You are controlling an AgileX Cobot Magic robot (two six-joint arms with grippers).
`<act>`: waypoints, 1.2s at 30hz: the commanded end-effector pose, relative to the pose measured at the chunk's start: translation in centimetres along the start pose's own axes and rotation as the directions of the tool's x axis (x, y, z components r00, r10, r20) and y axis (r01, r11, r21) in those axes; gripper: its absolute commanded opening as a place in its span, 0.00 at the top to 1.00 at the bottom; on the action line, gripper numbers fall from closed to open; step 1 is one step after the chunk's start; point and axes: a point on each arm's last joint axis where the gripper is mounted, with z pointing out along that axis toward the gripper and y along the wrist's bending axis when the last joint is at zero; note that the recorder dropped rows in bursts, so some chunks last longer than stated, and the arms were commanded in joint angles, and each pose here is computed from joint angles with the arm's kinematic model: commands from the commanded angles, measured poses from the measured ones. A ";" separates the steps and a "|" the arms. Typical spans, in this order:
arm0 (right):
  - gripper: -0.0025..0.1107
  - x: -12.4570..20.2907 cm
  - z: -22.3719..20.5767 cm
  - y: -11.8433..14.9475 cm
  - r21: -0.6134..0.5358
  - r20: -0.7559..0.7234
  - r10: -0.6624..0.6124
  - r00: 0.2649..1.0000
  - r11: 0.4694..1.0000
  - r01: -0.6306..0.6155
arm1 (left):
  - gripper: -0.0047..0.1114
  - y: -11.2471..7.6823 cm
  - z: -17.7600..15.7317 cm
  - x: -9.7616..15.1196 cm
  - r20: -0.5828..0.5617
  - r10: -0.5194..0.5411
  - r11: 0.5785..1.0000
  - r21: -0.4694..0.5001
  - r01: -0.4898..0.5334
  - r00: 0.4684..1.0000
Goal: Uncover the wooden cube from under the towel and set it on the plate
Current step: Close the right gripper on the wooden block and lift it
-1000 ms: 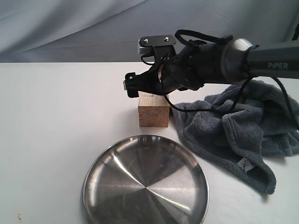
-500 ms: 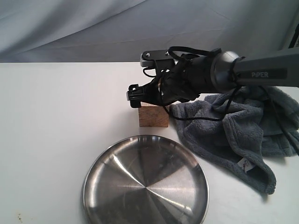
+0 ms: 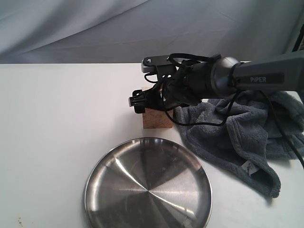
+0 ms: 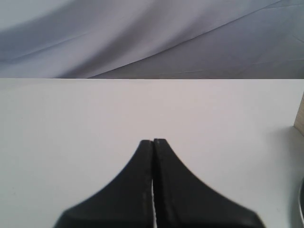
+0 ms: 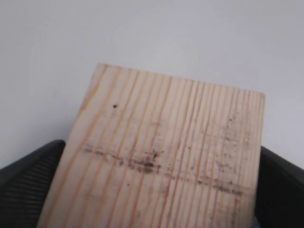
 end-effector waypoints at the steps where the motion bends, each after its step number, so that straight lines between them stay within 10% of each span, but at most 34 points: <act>1: 0.74 -0.4 -0.1 -0.3 0.007 0.017 -0.030 0.999 1.000 0.030 | 0.96 0.0 0.0 -0.1 0.014 0.000 1.000 0.005 0.000 1.000; 5: 0.98 -0.7 -0.4 -0.6 0.040 0.023 -0.110 0.994 0.993 0.109 | 0.96 0.0 0.0 -0.1 0.014 0.000 1.000 0.005 0.000 1.000; 26: 0.98 -5.8 -9.1 -0.3 0.043 0.185 -0.319 0.930 0.948 0.317 | 0.96 0.0 0.0 -0.1 0.014 0.000 1.000 0.005 0.000 1.000; 30: 0.98 -5.2 -10.9 0.2 -0.046 0.106 -0.424 0.899 0.901 0.431 | 0.96 0.0 0.0 -0.1 0.014 0.000 1.000 0.005 0.000 1.000; 36: 0.98 -3.6 -13.0 3.4 -0.446 0.162 -0.551 0.818 0.699 0.559 | 0.96 0.0 0.0 -0.1 0.014 0.000 1.000 0.005 0.000 1.000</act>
